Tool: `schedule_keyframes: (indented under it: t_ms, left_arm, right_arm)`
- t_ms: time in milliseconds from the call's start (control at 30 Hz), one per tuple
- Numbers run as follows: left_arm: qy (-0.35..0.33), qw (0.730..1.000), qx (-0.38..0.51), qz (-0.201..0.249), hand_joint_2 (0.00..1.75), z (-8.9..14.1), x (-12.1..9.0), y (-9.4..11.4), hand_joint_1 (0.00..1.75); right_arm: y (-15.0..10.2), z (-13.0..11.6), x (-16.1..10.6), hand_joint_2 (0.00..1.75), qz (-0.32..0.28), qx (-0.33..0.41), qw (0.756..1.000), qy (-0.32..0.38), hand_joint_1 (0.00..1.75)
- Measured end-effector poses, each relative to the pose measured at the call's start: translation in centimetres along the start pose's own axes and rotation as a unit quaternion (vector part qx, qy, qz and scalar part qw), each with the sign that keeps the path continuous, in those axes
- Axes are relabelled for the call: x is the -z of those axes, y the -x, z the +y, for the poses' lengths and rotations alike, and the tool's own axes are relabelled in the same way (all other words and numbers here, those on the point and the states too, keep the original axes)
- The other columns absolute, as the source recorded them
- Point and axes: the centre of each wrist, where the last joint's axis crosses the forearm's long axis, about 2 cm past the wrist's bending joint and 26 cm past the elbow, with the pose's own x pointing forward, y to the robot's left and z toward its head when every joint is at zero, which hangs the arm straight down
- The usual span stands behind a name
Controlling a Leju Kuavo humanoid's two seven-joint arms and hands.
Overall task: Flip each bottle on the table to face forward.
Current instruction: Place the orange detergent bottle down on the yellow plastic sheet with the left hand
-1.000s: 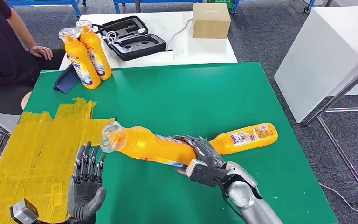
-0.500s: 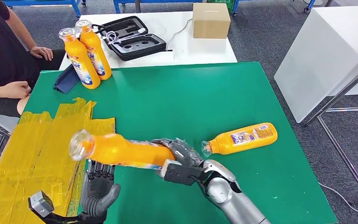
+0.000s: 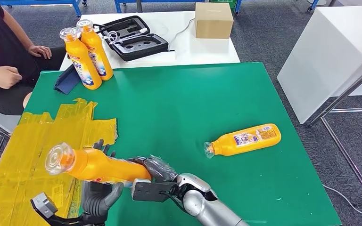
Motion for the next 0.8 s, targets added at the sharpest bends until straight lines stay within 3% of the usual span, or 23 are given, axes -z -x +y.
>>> schedule_keyframes:
  t_ms: [33,133,167,567,600,700,733,800]
  left_arm:
    - [-0.001,1.000,0.001,0.001,1.75,0.1,-0.1,0.0,0.23]
    - [-0.006,1.000,0.002,0.003,1.75,0.3,-0.5,0.0,1.54]
    - [-0.008,1.000,0.003,0.003,1.75,0.4,-0.6,0.0,1.75]
    - [-0.018,1.000,0.019,0.003,1.75,0.9,-0.9,-0.1,1.75]
    - [-0.019,1.000,0.020,0.003,1.75,0.9,-0.9,-0.1,1.75]
    - [-0.020,0.999,0.034,0.002,1.75,0.9,-0.9,-0.2,1.75]
    - [-0.021,0.999,0.048,0.001,1.75,1.0,-0.8,-0.2,1.75]
    - [-0.025,0.994,0.103,-0.001,1.75,1.0,-0.6,-0.6,1.75]
  right_arm:
    - [0.0,0.1,0.1,1.75,0.000,0.000,1.000,-0.003,1.75]
    - [0.0,0.5,0.2,1.75,0.001,-0.003,1.000,-0.013,1.75]
    - [0.0,0.6,0.3,1.75,0.002,-0.005,1.000,-0.015,1.75]
    - [0.1,1.2,0.4,1.75,0.010,-0.009,1.000,-0.025,1.75]
    - [0.1,1.2,0.4,1.75,0.010,-0.010,1.000,-0.025,1.59]
    - [0.2,1.3,0.4,1.75,0.012,-0.021,1.000,-0.016,0.29]
    - [0.2,1.3,0.4,1.31,0.013,-0.032,0.999,-0.008,0.00]
    - [0.1,1.3,0.1,0.44,0.016,-0.056,0.998,0.013,0.00]
